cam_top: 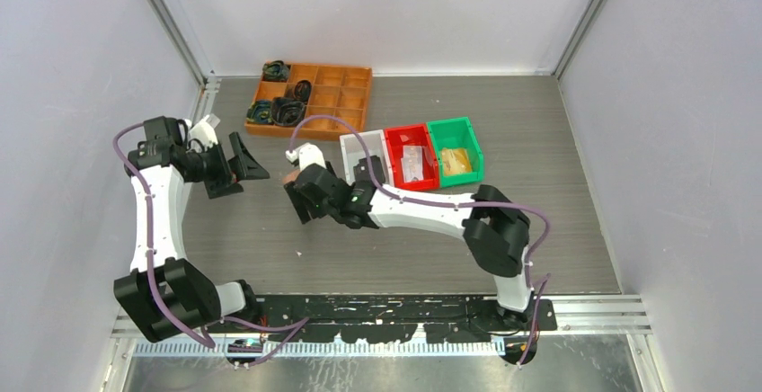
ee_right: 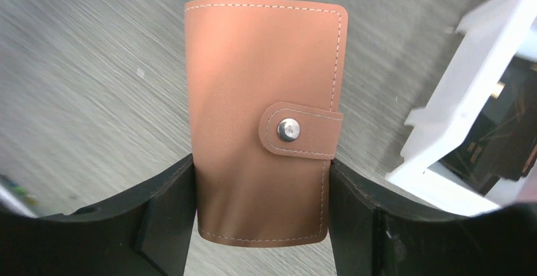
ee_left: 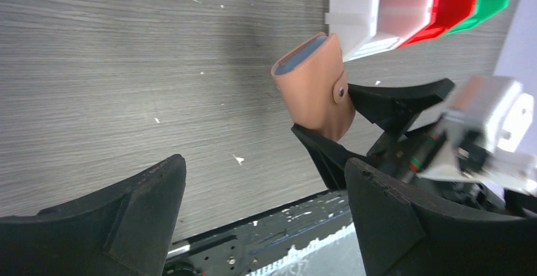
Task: Take the credit cards out of the card holder
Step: Pick up the card holder from the center of the board.
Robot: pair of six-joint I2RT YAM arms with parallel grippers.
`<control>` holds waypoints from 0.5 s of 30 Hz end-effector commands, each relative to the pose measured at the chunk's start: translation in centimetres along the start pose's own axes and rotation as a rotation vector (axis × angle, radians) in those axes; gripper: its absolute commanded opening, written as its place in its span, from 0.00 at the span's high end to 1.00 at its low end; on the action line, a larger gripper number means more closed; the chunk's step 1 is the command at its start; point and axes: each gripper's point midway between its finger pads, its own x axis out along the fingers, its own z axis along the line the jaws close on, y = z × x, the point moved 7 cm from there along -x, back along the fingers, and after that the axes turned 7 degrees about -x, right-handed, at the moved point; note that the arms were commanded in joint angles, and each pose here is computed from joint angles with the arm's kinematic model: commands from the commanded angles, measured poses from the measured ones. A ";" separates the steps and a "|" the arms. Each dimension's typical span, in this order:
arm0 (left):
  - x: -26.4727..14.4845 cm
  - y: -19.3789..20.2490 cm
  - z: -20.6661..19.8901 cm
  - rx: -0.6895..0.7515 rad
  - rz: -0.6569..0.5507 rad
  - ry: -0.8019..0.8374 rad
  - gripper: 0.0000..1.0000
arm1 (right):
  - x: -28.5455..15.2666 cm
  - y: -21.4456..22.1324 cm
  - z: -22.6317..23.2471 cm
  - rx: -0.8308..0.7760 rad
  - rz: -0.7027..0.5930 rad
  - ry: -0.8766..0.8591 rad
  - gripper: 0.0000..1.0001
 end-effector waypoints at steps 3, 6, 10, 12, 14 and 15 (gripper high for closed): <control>-1.9 0.9 -3.5 -0.030 -0.020 0.221 0.09 | -6.5 -9.2 1.2 0.122 -0.338 -0.099 0.34; -2.7 1.6 -4.5 -0.011 -0.036 0.285 0.11 | -7.8 -10.3 1.9 0.133 -0.371 -0.132 0.34; -3.3 2.5 -5.4 -0.007 -0.056 0.346 0.16 | -8.8 -11.3 2.7 0.142 -0.399 -0.167 0.34; -3.5 2.8 -5.8 -0.008 -0.060 0.375 0.18 | -9.1 -11.7 3.0 0.143 -0.407 -0.176 0.34; -3.7 3.1 -5.9 -0.010 -0.062 0.386 0.21 | -9.5 -12.0 3.3 0.145 -0.417 -0.186 0.34; -3.7 3.2 -5.9 -0.010 -0.063 0.385 0.23 | -9.6 -12.1 3.5 0.145 -0.421 -0.190 0.34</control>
